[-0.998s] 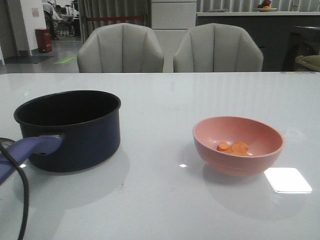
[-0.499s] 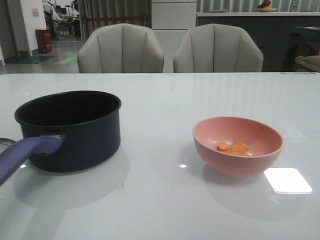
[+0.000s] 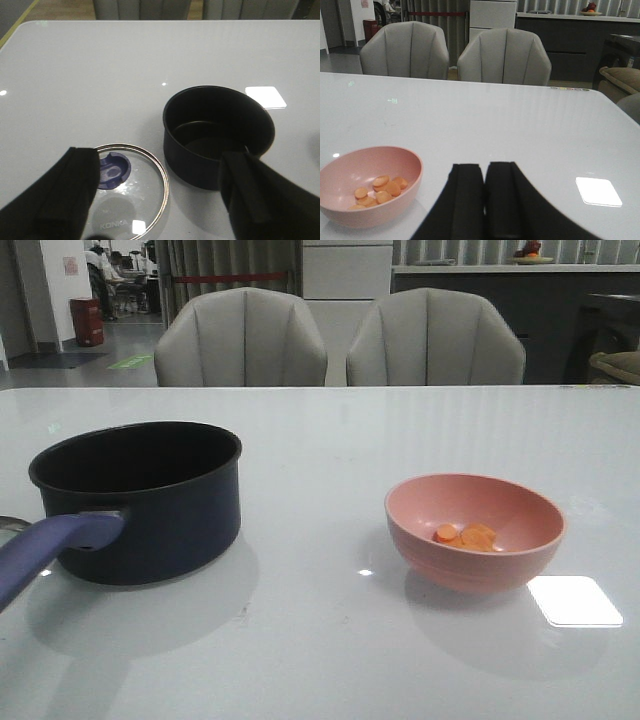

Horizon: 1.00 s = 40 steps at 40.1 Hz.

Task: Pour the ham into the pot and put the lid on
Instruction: 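Set the glass lid down on the table beside the pot, left gripper, then lower the right gripper to the pink bowl rim and grasp it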

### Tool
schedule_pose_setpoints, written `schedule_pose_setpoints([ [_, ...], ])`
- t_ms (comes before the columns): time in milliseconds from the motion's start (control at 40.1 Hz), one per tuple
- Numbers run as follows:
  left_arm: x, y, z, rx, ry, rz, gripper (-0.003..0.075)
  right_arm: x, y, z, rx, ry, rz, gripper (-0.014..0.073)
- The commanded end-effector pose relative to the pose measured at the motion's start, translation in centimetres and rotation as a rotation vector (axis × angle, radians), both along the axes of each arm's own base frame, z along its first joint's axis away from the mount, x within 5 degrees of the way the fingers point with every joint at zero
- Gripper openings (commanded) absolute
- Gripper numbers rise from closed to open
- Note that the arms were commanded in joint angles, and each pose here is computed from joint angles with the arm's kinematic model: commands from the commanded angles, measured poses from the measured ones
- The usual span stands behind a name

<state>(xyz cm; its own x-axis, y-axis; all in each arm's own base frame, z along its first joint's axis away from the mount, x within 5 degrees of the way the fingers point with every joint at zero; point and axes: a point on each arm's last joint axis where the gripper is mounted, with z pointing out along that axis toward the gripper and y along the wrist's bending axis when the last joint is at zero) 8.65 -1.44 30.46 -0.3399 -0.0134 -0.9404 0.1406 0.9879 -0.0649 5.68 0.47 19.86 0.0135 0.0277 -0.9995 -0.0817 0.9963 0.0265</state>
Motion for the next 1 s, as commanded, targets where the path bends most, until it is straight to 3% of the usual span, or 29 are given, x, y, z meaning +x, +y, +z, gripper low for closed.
schedule_pose_setpoints([
  [0,-1.2,-0.1,0.7,-0.016,-0.126,-0.046,0.0533,-0.3,-0.1,1.2,-0.002,-0.114,-0.006,0.0143],
  [300,-3.4,0.3,-0.6,-0.052,-0.278,-0.077,0.0533,-0.3,-0.1,1.2,-0.002,-0.114,-0.006,0.0143],
  [474,-3.6,0.2,-0.6,-0.076,-0.302,-0.081,0.0533,-0.3,-0.1,1.2,-0.002,-0.114,-0.006,0.0143],
  [624,-3.6,0.2,-0.6,-0.076,-0.301,-0.081,0.0533,-0.5,-0.1,2.6,0.066,-0.246,-0.004,0.0143],
  [699,-3.6,0.2,-0.7,-0.075,-0.298,-0.081,0.0533,-0.7,-0.1,3.5,0.080,-0.250,-0.002,0.0143],
  [973,-3.6,0.2,-0.7,-0.100,-0.288,-0.085,0.0533,0.2,0.2,8.7,0.065,0.068,0.013,0.0143],
])
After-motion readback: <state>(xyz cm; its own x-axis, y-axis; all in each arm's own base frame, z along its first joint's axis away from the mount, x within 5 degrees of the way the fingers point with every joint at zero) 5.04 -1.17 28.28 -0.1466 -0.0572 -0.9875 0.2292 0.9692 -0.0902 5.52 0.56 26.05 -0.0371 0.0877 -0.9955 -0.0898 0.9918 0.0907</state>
